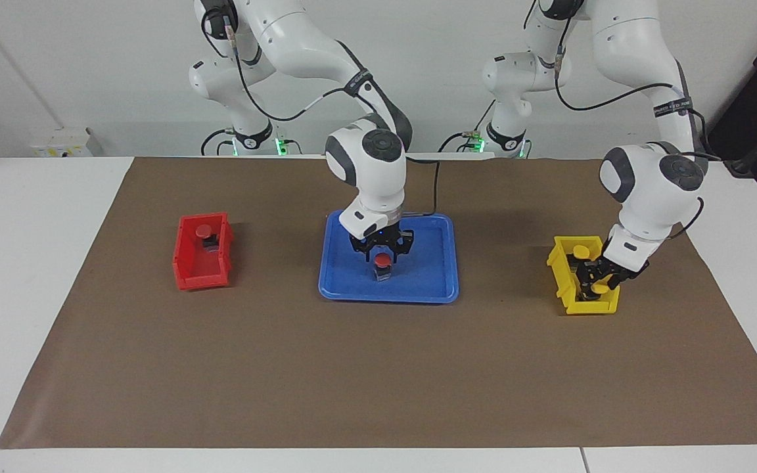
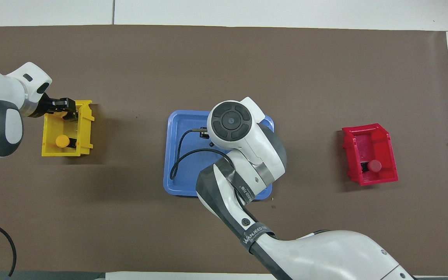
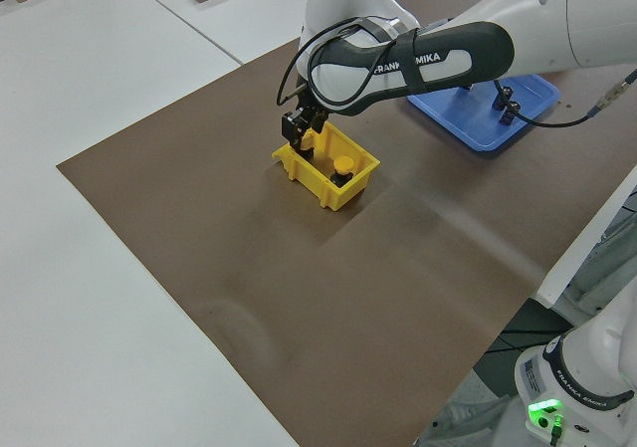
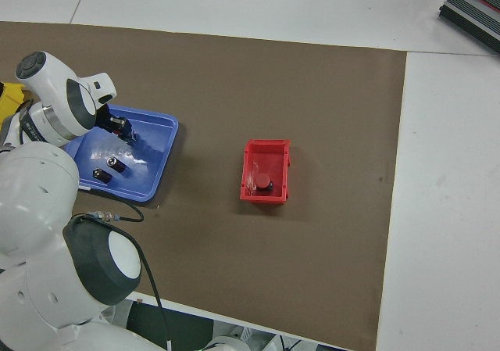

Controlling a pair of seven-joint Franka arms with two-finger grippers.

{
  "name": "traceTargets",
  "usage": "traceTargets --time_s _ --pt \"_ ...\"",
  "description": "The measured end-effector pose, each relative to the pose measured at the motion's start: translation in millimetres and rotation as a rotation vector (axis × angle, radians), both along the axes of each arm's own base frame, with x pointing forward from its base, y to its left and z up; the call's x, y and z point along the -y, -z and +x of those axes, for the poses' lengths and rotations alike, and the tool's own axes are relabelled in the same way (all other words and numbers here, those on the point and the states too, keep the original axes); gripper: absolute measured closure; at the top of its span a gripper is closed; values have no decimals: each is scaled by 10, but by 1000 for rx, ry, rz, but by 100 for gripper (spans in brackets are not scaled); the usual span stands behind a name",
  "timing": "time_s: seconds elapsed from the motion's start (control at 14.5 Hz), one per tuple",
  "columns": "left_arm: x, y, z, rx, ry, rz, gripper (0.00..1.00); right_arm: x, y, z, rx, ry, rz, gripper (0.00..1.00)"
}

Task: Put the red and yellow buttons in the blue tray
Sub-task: 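Carry the red button into the tray while the left gripper grasps a yellow button, then release the red button in the tray while the left gripper lifts yellow button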

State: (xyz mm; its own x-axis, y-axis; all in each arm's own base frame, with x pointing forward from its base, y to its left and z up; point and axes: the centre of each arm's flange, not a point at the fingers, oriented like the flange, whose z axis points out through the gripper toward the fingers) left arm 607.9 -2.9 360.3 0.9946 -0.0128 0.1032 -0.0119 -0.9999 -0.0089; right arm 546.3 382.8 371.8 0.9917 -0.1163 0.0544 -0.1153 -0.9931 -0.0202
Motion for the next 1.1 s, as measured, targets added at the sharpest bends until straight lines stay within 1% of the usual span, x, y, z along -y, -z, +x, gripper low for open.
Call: traceTargets --time_s 0.07,0.14,0.21,0.28,0.34,0.41,0.48,0.55,0.62,0.69,0.76,0.83,0.96,1.1 --pt "-12 12 3 -2 -2 0 54 90 -159 78 -4 8 -10 33" --pt "-13 5 7 -5 -2 0 59 250 -340 168 -5 7 -15 33" --pt "-7 -46 23 -18 -1 0 59 532 -547 267 -13 -2 -22 33" --pt "2 -155 50 -44 -1 1 59 907 -739 349 -29 -15 -31 33" --pt "7 -332 87 -76 -1 2 59 1350 -915 404 -43 -38 -36 33" --pt "16 -596 125 -106 -3 -1 59 1859 -1067 408 -54 -66 -35 33" --pt "36 -900 148 -127 -8 -11 59 2337 -1170 346 -64 -90 -32 33" --pt "95 -1200 154 -139 -18 -25 59 2769 -1227 226 -73 -116 -27 33" --pt "260 -1422 145 -141 -38 -37 59 3137 -1241 63 -84 -143 -22 33" --pt "579 -1512 121 -136 -70 -41 59 3462 -1216 -120 -97 -167 -12 33" --pt "1005 -1469 69 -136 -102 -42 59 3750 -1162 -287 -104 -188 6 33" --pt "1498 -1351 -31 -134 -126 -43 59 3994 -1087 -415 -96 -212 21 33" --pt "2400 -1038 -354 -131 -153 -43 59 4272 -881 -593 -75 -236 30 33" --pt "3035 -800 -716 -141 -163 -41 59 4296 -629 -714 -74 -241 30 33"
